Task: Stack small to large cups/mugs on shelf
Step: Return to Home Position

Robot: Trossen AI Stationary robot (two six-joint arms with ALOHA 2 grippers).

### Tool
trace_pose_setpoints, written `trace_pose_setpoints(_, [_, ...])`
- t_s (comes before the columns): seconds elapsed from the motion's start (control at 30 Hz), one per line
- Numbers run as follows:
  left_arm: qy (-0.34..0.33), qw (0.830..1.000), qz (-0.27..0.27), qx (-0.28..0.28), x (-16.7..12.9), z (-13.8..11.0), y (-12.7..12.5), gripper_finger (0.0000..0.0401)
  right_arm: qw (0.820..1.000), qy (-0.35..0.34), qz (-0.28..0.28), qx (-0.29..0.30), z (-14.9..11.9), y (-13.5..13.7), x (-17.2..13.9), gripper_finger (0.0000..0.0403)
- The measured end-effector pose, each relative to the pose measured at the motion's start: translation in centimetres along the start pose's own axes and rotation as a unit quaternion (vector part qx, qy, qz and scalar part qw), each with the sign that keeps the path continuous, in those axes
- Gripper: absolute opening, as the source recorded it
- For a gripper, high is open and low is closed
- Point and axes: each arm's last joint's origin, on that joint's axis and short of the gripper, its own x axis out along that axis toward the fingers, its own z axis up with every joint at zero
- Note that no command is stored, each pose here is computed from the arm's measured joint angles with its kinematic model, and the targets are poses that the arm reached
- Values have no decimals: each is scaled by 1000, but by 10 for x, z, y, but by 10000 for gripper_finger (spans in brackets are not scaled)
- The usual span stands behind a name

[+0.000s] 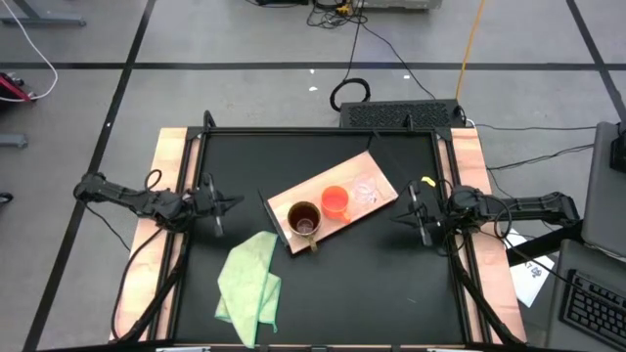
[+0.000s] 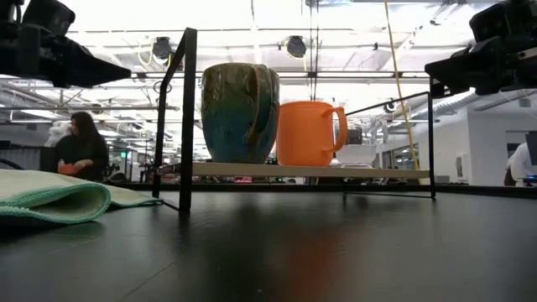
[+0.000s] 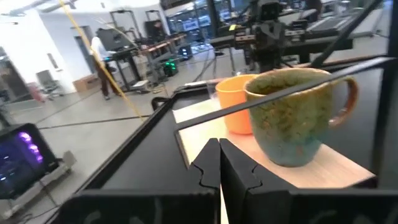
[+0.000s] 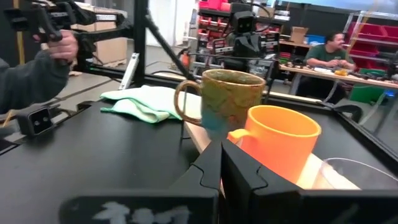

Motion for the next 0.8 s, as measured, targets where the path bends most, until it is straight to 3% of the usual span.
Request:
trace_pose_setpoints(0.3, [8,1000,-27,-11,0,-2,-2,0,1000,1,10,14,0,1,0,0])
trace_pose_setpoints(0.8, [10,999,-28,-32,1,-9,-4,1,1000,-3,9,7,0,1,0,0])
